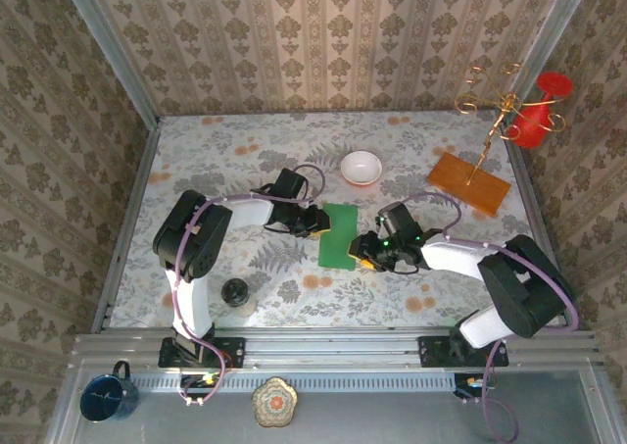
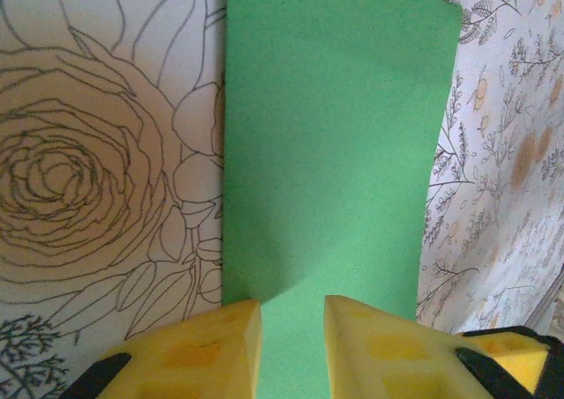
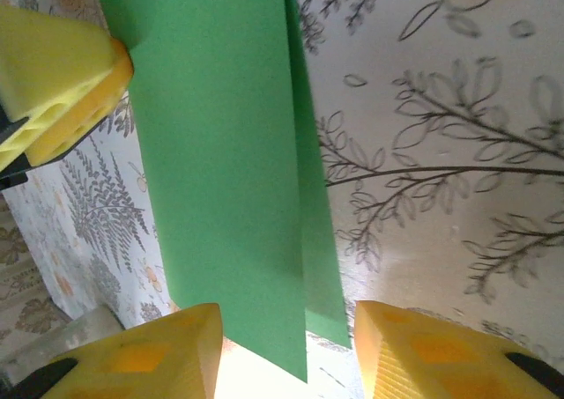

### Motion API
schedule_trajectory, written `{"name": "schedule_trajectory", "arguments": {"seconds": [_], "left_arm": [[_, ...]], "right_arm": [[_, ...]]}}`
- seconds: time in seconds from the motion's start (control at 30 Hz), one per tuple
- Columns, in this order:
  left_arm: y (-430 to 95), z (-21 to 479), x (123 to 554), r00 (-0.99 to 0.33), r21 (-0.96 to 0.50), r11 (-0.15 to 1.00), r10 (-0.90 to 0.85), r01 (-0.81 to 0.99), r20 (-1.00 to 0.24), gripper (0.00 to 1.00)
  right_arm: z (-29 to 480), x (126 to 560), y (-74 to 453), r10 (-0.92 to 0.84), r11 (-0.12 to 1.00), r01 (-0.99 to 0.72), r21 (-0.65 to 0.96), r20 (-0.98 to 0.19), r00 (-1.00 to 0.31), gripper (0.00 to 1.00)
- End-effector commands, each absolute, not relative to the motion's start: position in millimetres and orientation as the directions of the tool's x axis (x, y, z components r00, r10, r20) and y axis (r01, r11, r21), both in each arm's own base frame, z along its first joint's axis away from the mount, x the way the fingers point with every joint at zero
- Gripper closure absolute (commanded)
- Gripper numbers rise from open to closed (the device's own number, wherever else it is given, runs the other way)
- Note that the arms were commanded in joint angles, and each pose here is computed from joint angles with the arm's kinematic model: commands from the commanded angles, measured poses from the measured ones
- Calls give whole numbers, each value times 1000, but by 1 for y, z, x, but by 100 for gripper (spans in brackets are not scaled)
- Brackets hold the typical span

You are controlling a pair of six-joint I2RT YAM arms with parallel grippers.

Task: Fold a paper plane with a square sheet of paper (pick it up from the middle)
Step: Fold the triangle a second time at the center of the table.

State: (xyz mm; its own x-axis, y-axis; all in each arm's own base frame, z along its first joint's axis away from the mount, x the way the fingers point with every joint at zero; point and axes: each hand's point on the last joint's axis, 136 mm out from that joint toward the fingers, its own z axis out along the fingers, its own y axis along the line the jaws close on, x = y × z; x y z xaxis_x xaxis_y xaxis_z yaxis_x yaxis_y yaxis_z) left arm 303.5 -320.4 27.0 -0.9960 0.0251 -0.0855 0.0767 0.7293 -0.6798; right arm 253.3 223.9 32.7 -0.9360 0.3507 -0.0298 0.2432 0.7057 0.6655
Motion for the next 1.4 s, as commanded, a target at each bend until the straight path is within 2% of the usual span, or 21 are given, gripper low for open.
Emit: {"name": "schedule_trajectory", "arguments": {"seconds": [0.0, 0.37, 0.63, 1.03, 1.37], "left_arm": [[-305, 10, 294, -1000, -620, 784, -5, 11, -25, 73], [-307, 7, 294, -1000, -626, 780, -19, -12, -4, 73], [-306, 8, 292, -1000, -626, 780, -17, -10, -6, 73], [-310, 16, 292, -1000, -642, 767, -1, 10, -17, 73], [-319, 53, 309, -992, -674, 732, 15, 96, -125, 73]], "right_arm": [[32, 248, 233, 330, 681, 230, 695, -10, -944, 57], [29, 241, 234, 330, 656, 230, 719, 1, -944, 62], [34, 246, 242, 336, 610, 201, 766, -21, -942, 68], [34, 252, 239, 366, 613, 205, 763, -45, -929, 79], [23, 248, 228, 380, 670, 255, 698, -27, -924, 89]]}}
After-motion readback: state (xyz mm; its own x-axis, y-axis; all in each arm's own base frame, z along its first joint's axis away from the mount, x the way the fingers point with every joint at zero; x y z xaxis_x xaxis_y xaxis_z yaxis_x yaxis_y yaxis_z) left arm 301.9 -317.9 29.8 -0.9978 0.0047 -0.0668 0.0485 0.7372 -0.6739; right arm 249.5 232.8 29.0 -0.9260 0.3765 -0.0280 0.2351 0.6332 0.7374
